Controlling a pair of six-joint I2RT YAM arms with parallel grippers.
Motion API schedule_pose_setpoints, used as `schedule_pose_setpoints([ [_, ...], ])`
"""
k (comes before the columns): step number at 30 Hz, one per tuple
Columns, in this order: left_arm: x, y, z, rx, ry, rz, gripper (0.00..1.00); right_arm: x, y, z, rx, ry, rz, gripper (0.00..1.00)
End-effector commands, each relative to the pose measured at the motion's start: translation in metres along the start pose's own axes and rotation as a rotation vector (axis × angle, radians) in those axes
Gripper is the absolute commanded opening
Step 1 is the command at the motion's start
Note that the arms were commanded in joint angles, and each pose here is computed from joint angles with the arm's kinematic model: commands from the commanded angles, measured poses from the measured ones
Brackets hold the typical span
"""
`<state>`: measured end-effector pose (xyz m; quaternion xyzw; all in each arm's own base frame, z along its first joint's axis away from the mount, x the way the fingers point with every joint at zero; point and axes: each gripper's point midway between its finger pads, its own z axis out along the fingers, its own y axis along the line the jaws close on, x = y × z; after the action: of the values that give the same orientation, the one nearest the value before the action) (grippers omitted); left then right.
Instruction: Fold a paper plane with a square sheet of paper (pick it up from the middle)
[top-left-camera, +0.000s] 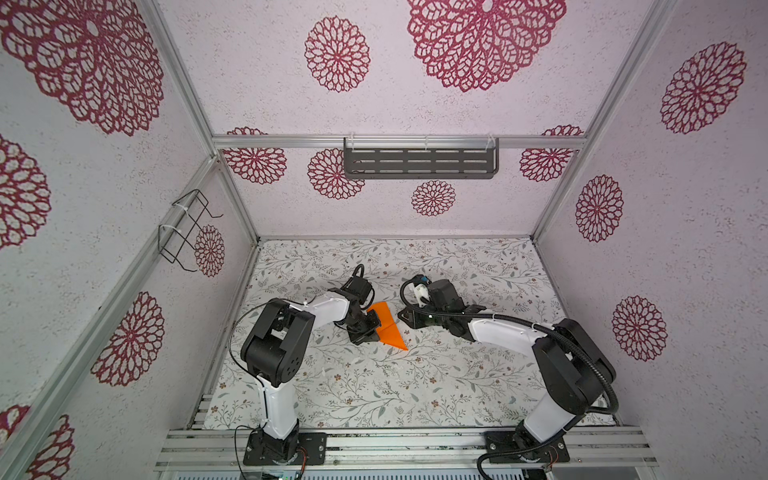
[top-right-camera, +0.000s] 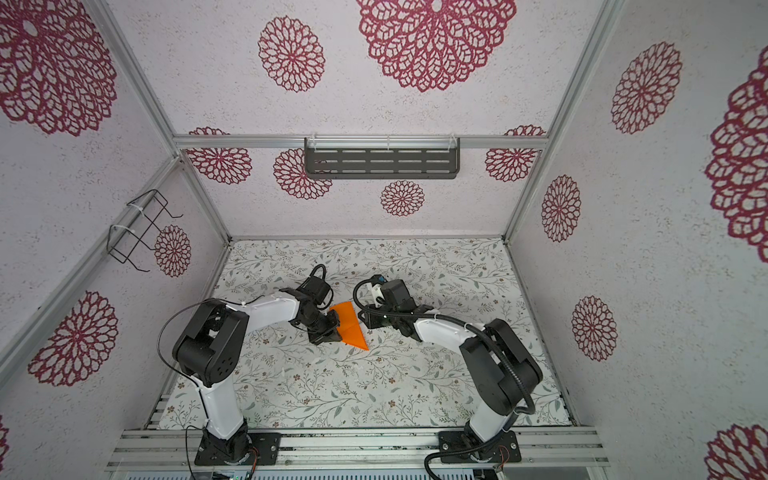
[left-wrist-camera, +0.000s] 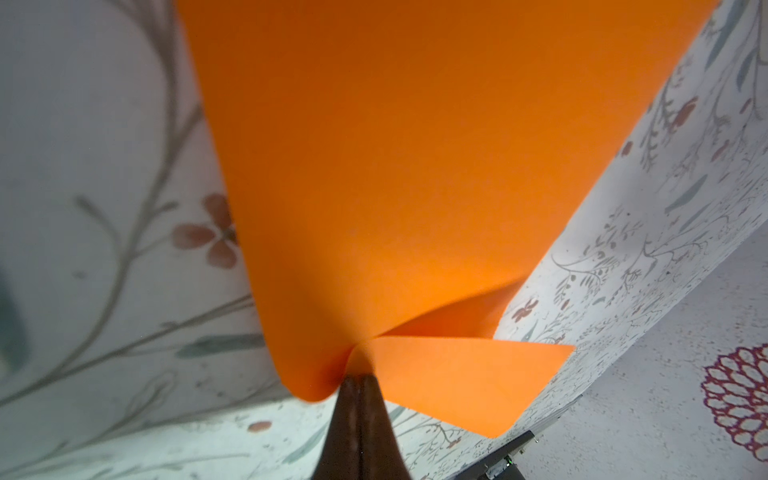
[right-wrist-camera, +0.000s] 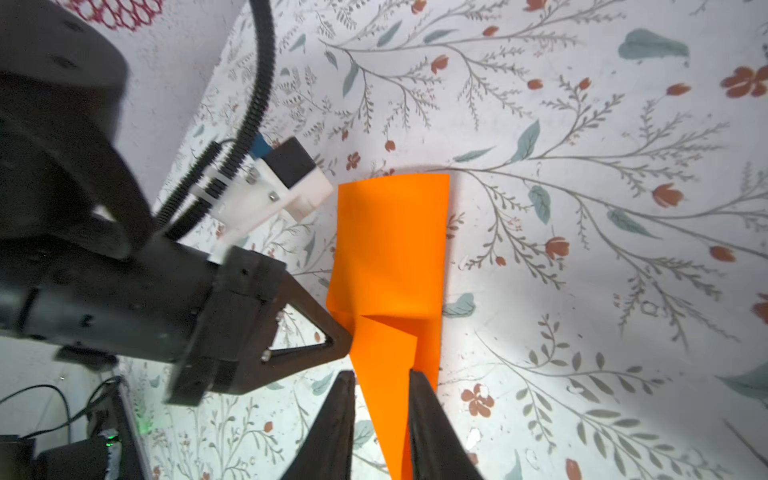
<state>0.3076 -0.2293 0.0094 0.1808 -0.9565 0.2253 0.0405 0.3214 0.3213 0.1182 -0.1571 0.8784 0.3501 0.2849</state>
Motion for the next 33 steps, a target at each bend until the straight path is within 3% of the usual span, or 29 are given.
schedule_pose_setpoints([
  [1, -0.001, 0.016, 0.009, -0.060, 0.010, -0.027, 0.03, 0.014, 0.015, 0.002, -0.040, 0.046, 0.004, 0.23],
  [8, -0.001, 0.015, 0.007, -0.061, 0.013, -0.026, 0.03, 0.050, 0.015, 0.033, -0.050, 0.177, -0.034, 0.14],
  [20, -0.002, 0.005, 0.004, -0.027, 0.013, -0.014, 0.03, 0.077, 0.000, 0.052, -0.020, 0.282, -0.034, 0.13],
  [33, -0.014, -0.030, -0.015, 0.127, -0.031, 0.042, 0.06, 0.096, -0.017, 0.054, 0.034, 0.344, -0.046, 0.13],
])
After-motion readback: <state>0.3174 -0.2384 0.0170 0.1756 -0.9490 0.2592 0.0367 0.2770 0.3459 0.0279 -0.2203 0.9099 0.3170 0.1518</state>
